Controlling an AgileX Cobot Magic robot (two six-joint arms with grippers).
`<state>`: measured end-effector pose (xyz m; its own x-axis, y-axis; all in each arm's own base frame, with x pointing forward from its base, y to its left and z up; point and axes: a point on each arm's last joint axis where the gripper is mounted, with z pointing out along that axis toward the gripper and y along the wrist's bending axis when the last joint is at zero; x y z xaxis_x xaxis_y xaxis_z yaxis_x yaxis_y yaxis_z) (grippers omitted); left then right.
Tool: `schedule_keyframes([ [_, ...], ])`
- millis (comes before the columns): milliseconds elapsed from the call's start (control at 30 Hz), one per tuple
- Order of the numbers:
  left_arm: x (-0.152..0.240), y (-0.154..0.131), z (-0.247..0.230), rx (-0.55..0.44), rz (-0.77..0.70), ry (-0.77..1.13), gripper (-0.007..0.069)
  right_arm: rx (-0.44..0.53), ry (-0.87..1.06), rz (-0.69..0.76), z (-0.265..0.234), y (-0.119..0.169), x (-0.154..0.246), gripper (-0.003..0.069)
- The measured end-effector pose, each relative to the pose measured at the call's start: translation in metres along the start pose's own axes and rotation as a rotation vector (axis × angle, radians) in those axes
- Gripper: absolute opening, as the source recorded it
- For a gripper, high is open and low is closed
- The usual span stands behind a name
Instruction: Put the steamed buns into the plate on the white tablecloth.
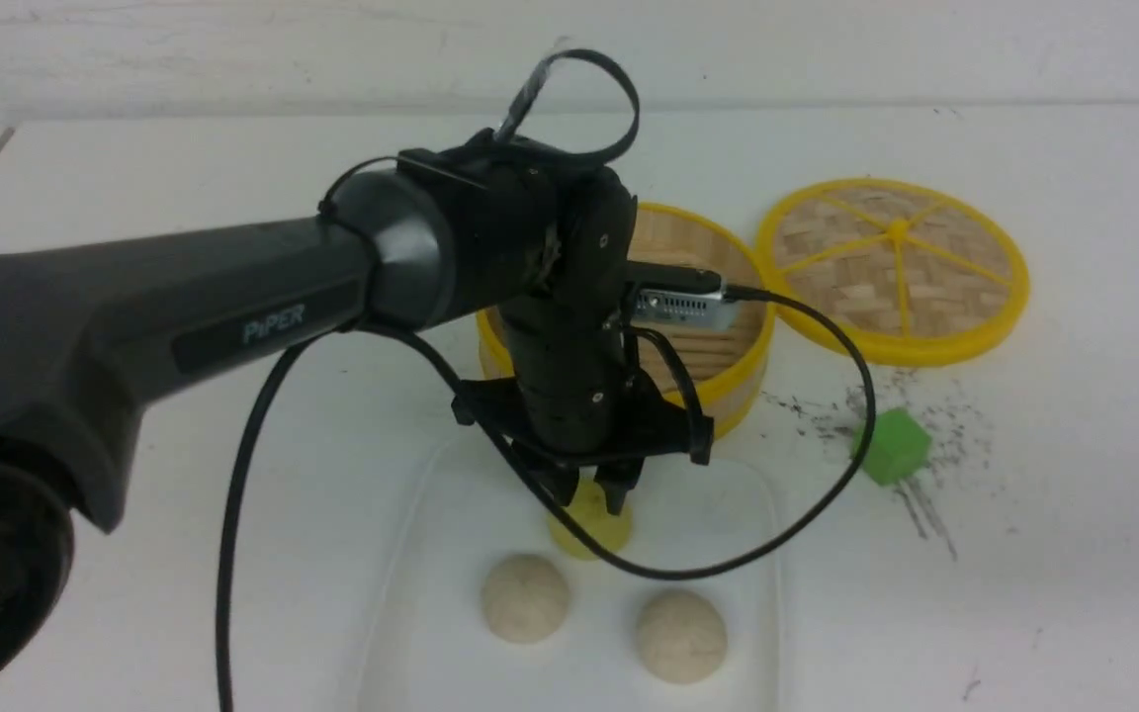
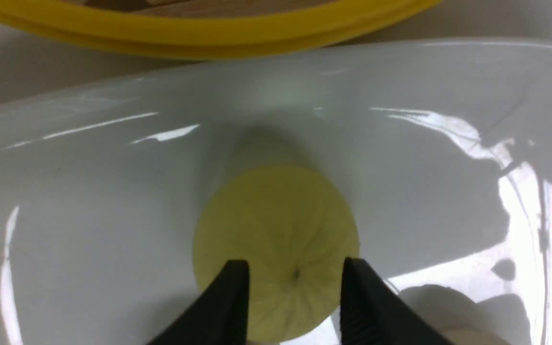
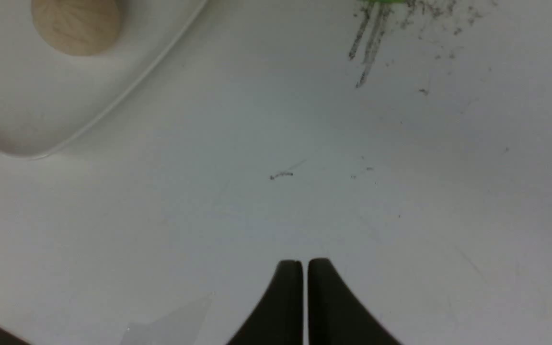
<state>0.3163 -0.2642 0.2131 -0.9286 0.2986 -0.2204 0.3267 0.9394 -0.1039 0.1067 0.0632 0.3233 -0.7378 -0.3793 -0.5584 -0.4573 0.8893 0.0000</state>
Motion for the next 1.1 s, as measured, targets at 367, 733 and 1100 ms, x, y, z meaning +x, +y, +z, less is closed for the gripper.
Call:
schedule_keyframes([
  [367,-0.001,0.001,-0.042,0.023,0.014,-0.11,0.0423,-0.053,-0.553,0.215,-0.083,-0.016,0.081,0.0045],
  [733,0.006,0.004,-0.094,0.045,0.026,-0.228,0.0254,-0.101,-0.865,0.095,-0.024,-0.008,0.08,-0.0015],
  [1100,0.007,0.005,-0.094,0.04,0.028,-0.222,0.0002,-0.114,-0.803,0.029,-0.015,-0.003,0.08,-0.0015],
])
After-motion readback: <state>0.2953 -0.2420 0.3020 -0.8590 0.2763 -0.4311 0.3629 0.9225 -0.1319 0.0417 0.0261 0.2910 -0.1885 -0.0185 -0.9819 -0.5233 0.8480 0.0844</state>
